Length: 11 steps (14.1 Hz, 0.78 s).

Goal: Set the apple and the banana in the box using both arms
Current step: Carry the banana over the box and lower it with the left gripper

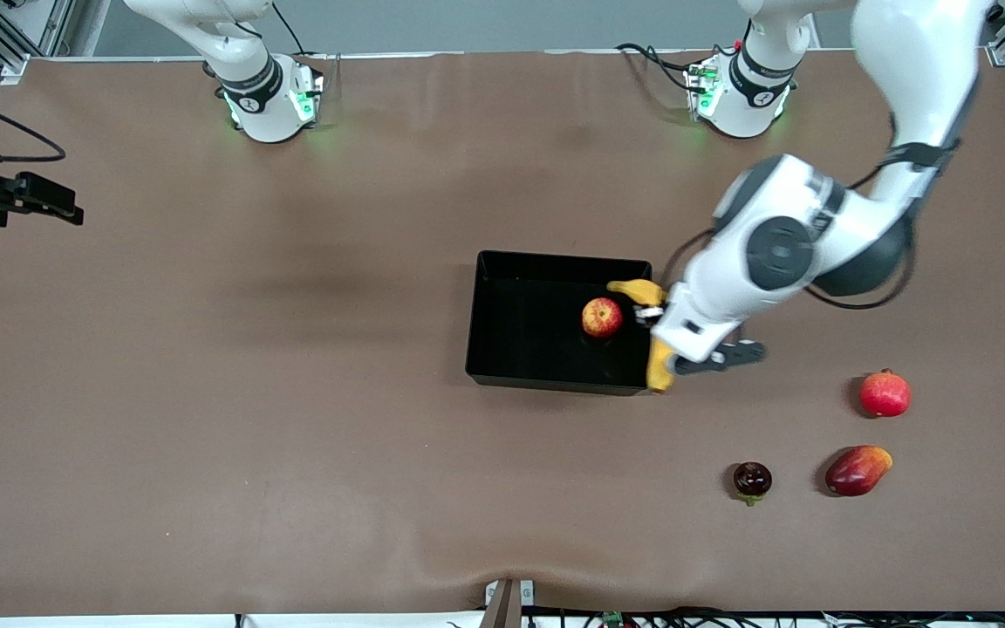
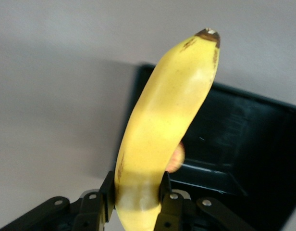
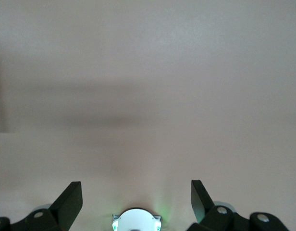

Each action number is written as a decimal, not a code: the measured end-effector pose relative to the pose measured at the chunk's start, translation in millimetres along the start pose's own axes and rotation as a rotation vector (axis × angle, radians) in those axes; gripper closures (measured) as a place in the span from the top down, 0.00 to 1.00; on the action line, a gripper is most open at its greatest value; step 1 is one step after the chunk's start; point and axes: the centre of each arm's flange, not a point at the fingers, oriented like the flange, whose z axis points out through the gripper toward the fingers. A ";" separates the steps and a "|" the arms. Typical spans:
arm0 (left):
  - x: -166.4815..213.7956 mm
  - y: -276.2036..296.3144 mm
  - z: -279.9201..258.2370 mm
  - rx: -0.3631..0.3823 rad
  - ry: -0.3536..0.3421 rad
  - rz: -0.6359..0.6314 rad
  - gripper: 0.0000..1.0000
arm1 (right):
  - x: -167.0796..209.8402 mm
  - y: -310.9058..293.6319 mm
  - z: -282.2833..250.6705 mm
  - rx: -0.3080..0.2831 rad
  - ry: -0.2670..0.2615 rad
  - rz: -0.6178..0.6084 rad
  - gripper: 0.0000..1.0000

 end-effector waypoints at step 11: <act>-40.7 111.8 130.0 -0.017 -0.064 -0.188 0.40 | -3.9 11.0 -12.3 0.026 0.020 0.023 1.00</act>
